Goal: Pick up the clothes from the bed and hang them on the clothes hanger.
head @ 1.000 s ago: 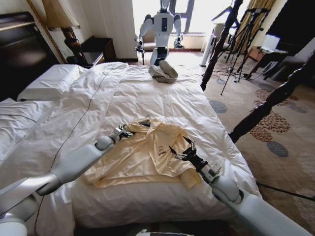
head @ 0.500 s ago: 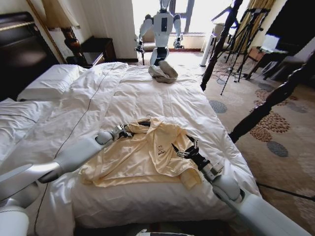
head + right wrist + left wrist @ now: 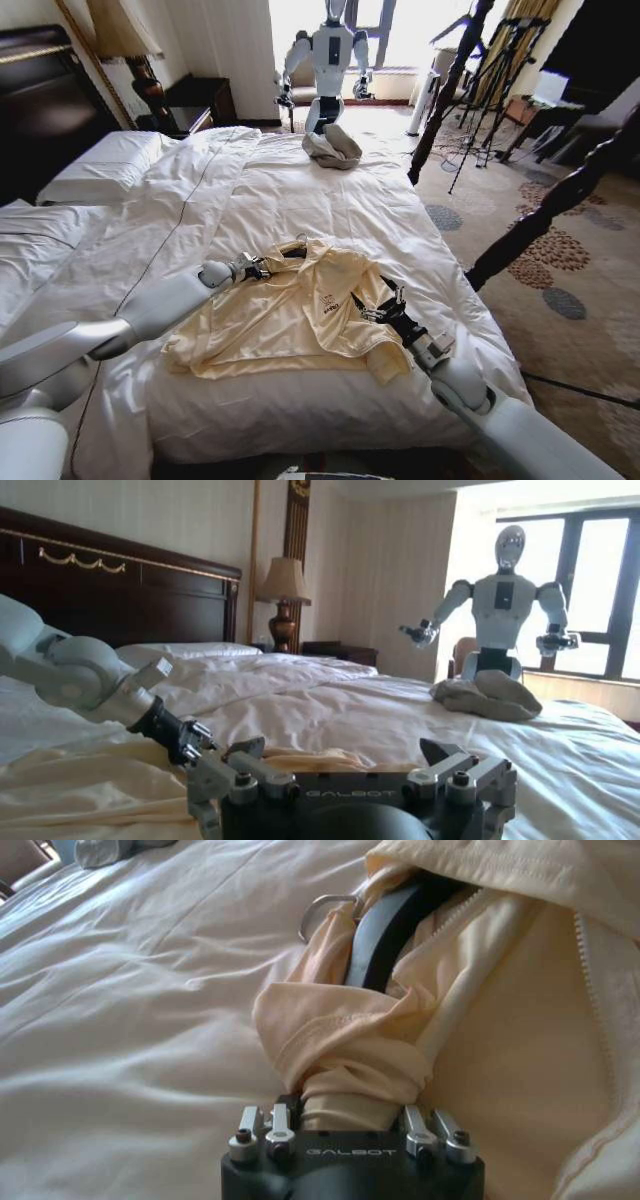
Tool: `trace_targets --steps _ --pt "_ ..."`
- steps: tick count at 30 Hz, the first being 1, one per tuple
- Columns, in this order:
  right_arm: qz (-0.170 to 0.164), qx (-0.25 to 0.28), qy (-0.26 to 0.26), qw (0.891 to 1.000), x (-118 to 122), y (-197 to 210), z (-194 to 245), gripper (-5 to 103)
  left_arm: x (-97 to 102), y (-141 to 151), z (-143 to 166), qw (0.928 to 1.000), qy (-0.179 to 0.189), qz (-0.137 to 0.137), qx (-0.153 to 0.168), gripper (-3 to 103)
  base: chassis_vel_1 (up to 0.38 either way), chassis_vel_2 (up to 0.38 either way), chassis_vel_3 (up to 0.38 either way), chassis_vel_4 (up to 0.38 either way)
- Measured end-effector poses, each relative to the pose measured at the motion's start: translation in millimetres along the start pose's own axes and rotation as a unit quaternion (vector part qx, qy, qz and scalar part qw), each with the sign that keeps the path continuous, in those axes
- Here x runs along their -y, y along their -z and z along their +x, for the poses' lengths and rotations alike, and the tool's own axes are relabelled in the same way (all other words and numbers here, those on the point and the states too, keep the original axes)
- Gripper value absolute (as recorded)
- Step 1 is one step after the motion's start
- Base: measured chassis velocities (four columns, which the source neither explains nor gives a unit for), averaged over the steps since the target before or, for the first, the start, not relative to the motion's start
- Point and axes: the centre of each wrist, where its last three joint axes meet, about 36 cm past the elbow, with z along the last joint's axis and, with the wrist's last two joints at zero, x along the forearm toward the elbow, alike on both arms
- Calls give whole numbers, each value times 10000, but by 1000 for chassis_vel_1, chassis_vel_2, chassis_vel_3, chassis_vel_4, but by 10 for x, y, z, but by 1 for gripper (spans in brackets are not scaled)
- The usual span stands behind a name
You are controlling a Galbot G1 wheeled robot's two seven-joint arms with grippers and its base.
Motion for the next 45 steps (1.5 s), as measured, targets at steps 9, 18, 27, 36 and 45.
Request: trace_targets --steps 9,18,27,36,45 --pt "14 17 -19 10000 26 -2 -43 100 -106 49 184 9996 210 82 193 32 0 0 0 0" --pt "-19 22 -56 10000 26 0 -66 100 -5 -110 317 9994 242 -20 248 32 0 0 0 0" --pt "-2 -3 -126 9999 40 -4 -23 100 35 -102 261 9993 -252 -82 264 47 0 0 0 0" --pt "52 54 -184 9998 107 41 -53 100 7 -35 484 9962 -707 305 410 80 0 0 0 0" --pt "13 39 -192 9998 73 13 -60 100 -149 85 643 9906 -541 1218 302 100 0 0 0 0"
